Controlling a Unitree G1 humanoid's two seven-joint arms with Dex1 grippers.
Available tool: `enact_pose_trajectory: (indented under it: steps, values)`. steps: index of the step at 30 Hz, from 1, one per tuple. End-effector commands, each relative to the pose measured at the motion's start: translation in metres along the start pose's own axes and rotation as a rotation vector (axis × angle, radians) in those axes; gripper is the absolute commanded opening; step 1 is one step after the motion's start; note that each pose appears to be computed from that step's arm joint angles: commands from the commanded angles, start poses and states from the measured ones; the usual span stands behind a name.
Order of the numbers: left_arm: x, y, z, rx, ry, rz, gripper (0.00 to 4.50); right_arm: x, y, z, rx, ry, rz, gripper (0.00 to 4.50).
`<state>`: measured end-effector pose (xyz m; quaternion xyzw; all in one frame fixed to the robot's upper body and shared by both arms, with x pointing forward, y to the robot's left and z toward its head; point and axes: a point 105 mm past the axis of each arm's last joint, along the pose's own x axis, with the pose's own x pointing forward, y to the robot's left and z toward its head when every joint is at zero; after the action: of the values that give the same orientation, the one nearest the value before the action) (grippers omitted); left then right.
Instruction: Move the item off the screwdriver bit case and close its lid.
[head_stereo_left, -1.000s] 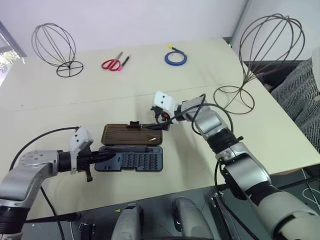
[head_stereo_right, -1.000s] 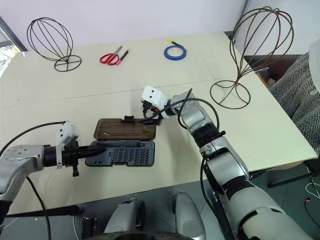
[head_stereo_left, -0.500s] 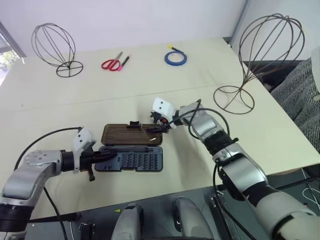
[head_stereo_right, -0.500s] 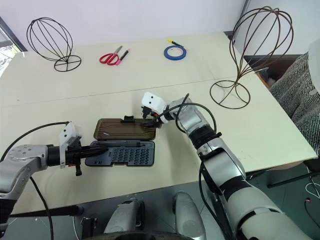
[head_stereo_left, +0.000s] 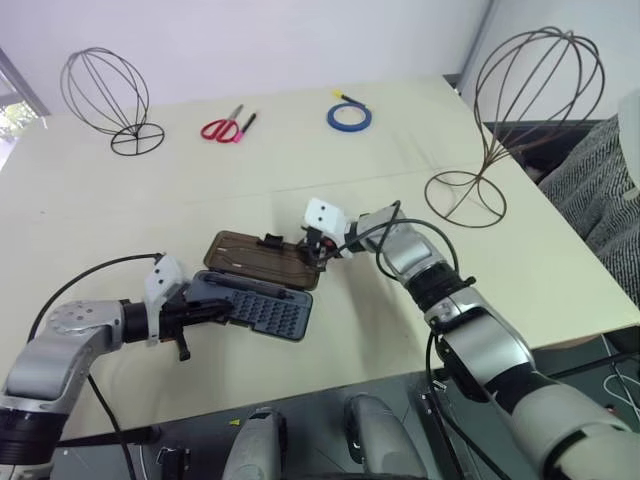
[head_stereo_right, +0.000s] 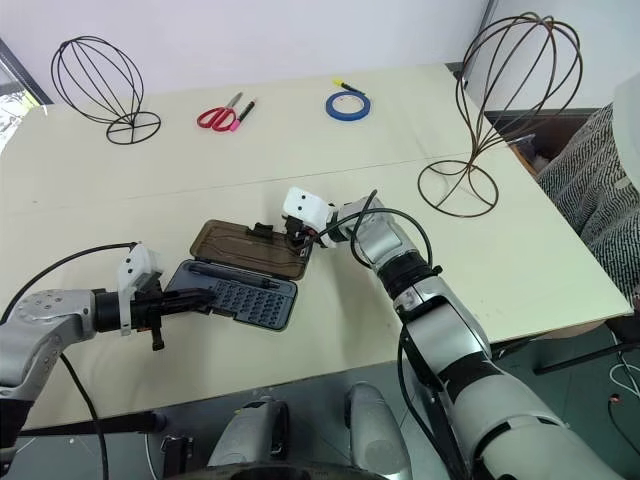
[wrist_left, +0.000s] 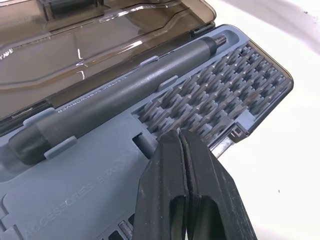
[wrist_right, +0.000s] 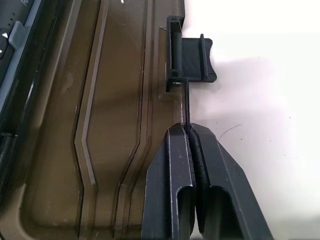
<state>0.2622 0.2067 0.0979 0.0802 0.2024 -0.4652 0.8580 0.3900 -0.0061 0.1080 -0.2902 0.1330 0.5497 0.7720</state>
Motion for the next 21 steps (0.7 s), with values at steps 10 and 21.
enact_pose_trajectory:
  steps: [10,21]
  values:
    - [-0.003,0.018,0.039,0.014,-0.139,0.064,0.0,-0.016,0.029,0.028,-0.385,-0.133,0.027,0.02]
    - [-0.024,0.051,0.146,-0.034,-0.511,0.177,0.0,-0.026,0.024,0.041,-0.534,-0.177,-0.084,0.02]
